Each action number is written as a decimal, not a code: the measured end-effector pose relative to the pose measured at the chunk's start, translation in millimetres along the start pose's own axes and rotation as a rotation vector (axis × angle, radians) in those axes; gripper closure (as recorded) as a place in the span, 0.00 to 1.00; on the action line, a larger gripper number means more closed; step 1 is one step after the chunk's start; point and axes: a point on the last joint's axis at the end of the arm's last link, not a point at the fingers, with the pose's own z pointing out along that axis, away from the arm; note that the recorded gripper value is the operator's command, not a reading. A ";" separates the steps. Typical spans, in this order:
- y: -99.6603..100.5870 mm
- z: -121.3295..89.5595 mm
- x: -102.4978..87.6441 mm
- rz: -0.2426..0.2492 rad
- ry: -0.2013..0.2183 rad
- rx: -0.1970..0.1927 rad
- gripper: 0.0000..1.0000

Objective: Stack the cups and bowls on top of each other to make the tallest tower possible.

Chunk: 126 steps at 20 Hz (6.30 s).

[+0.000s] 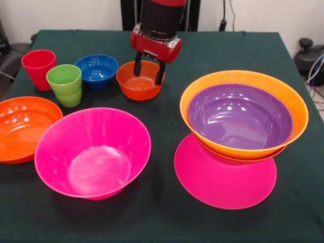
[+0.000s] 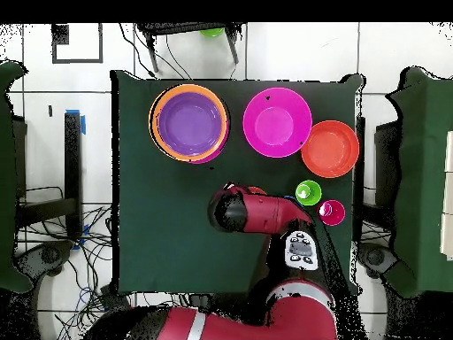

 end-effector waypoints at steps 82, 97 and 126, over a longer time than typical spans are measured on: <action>-5.1 29.6 31.2 -0.005 -0.045 -0.053 0.00; -4.3 30.3 33.4 -0.001 -0.047 -0.063 1.00; 58.3 -115.0 12.4 -0.038 -0.043 -0.121 1.00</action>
